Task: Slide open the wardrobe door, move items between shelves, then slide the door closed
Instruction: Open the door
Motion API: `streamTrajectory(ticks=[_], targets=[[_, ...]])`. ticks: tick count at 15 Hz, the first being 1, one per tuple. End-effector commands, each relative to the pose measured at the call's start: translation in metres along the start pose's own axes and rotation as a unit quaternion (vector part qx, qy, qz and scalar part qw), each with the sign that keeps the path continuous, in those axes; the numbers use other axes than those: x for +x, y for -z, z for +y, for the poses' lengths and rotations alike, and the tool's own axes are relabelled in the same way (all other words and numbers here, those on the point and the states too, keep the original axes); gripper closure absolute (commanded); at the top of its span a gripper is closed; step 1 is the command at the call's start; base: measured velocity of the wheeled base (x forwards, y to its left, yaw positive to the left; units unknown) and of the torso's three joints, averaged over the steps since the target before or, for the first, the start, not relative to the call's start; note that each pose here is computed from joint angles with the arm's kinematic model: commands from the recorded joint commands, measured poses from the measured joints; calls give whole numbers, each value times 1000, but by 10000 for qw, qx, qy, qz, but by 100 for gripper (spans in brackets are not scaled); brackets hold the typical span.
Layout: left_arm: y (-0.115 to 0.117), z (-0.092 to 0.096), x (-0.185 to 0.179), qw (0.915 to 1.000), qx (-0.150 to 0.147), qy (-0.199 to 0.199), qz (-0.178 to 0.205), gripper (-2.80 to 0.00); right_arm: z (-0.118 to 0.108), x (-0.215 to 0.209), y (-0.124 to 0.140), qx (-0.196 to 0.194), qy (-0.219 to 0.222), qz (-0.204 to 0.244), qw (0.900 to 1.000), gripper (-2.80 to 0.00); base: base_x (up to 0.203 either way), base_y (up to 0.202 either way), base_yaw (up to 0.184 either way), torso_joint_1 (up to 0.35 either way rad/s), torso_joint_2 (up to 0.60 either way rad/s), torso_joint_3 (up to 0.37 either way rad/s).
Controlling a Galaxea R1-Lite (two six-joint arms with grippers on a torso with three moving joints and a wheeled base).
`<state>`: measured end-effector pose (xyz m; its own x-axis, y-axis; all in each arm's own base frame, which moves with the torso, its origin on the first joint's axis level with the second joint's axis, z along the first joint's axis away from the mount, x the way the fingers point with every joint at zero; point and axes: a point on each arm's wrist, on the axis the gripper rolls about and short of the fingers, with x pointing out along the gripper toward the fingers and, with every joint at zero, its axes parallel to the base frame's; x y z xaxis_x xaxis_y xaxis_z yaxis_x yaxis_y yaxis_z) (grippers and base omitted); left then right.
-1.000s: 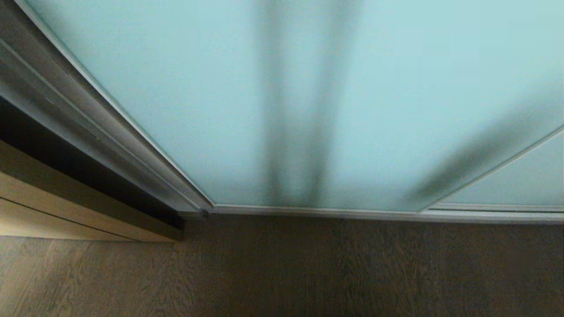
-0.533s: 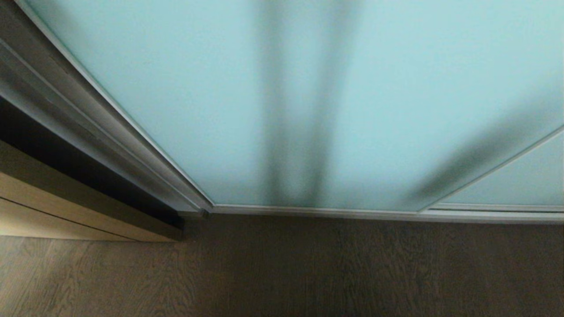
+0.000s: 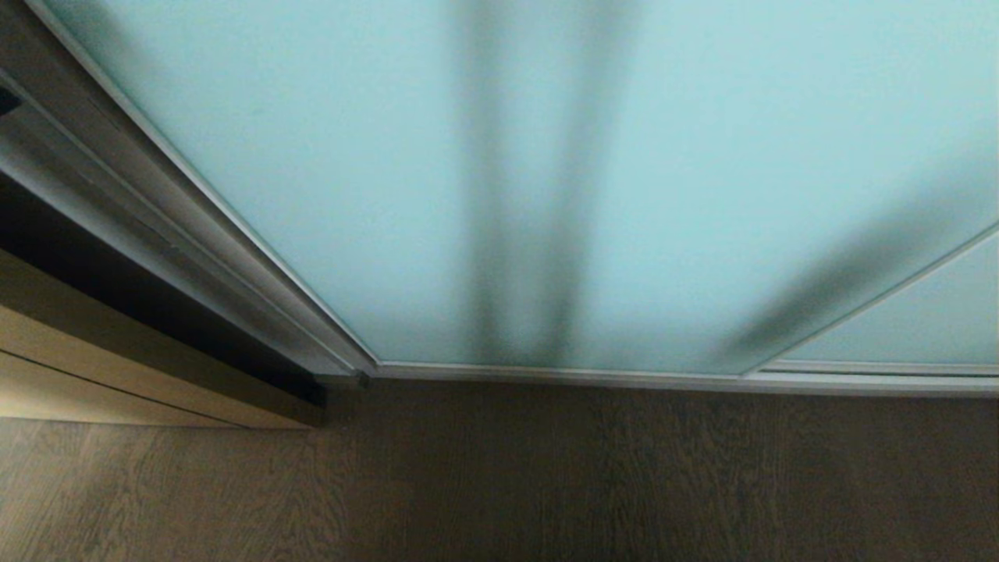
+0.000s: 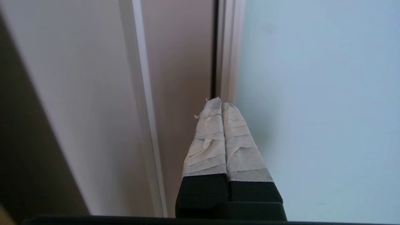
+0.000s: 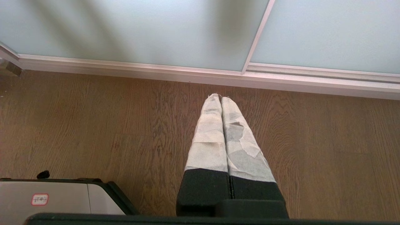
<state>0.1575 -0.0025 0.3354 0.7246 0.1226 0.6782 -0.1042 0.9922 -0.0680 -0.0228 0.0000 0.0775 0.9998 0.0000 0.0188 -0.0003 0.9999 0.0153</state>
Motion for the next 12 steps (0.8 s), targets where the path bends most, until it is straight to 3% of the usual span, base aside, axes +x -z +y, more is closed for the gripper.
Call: streamTrajectory(ticks=[1, 6, 12], targets=[[16, -2, 10, 9999, 23, -22, 136, 0, 0, 0, 0, 0, 0, -5, 10000, 0, 0, 0, 0, 0, 0, 0], [41, -5, 24, 9996, 13, -35, 289, 0, 0, 0, 0, 0, 0, 2, 10000, 0, 0, 0, 0, 0, 0, 0], [49, -9, 43, 9999, -2, -37, 154, 0, 0, 0, 0, 0, 0, -4, 10000, 0, 0, 0, 0, 0, 0, 0]])
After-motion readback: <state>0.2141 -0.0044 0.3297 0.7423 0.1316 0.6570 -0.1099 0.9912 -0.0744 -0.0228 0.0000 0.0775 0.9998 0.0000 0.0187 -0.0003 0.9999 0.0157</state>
